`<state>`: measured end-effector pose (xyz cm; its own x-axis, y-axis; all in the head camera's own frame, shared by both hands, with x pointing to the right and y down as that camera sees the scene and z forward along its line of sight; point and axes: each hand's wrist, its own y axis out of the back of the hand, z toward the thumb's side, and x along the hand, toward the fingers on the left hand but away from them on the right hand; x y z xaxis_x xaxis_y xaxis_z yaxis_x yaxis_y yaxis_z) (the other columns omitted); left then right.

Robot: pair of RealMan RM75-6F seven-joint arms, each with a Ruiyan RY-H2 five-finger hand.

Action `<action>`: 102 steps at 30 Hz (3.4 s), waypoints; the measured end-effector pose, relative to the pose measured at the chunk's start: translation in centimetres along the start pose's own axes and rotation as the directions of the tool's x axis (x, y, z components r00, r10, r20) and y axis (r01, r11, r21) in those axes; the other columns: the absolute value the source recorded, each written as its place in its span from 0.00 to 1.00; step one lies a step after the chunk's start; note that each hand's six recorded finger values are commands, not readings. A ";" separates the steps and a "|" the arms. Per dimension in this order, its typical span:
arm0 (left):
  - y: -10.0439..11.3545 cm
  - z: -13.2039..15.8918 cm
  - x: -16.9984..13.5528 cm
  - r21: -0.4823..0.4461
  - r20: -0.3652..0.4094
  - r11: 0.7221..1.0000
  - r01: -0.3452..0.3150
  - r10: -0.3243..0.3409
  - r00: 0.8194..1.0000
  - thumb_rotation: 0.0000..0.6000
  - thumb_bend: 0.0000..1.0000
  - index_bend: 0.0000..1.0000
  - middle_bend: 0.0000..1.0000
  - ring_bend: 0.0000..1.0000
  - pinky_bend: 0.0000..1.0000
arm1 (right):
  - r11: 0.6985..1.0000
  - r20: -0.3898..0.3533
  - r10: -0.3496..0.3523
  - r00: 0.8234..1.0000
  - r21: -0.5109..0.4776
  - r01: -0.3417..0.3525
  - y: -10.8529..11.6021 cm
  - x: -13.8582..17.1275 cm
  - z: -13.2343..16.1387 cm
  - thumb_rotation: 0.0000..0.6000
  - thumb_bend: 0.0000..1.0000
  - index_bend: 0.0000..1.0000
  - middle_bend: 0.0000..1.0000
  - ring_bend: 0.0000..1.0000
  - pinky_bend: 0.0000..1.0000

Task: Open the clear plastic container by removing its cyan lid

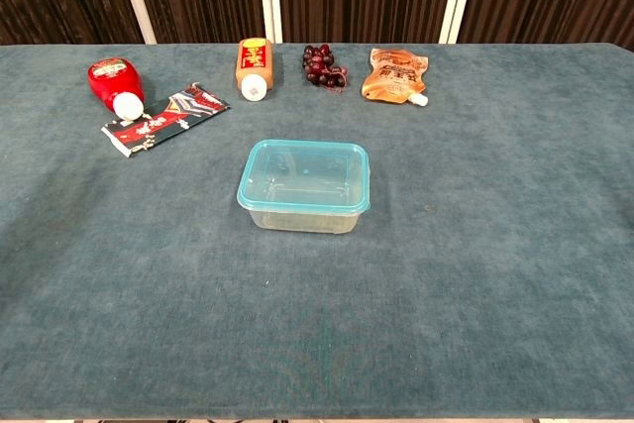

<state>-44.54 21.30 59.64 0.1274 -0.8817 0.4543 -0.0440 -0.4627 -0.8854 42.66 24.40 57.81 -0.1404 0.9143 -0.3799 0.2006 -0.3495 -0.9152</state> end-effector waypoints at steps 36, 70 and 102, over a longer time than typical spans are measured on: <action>-0.5 11.6 8.5 -0.160 0.102 0.971 0.178 -0.163 0.981 1.00 0.00 0.00 0.00 0.00 0.00 | 0.999 0.018 0.051 0.999 -0.018 -0.051 -0.7 0.2 -0.1 1.00 0.22 0.00 0.00 0.00 0.00; -6.9 30.7 15.7 -0.136 0.211 0.900 0.414 -0.382 0.900 1.00 0.00 0.00 0.00 0.00 0.01 | 0.995 0.037 0.095 0.995 -0.044 -0.094 -1.4 0.2 -0.2 1.00 0.22 0.00 0.00 0.00 0.00; -6.6 34.2 18.3 0.088 0.408 0.938 0.334 -0.340 0.847 1.00 0.04 0.10 0.23 0.19 0.39 | 0.994 0.049 0.100 0.994 -0.047 -0.098 -1.1 -0.1 0.3 1.00 0.22 0.00 0.00 0.00 0.00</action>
<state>-8.05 11.37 70.51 0.5269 -0.5520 0.6463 0.0888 -0.7205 -0.6877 42.15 24.64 58.82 -0.1672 0.8636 -0.4756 0.2583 -0.4272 -0.8665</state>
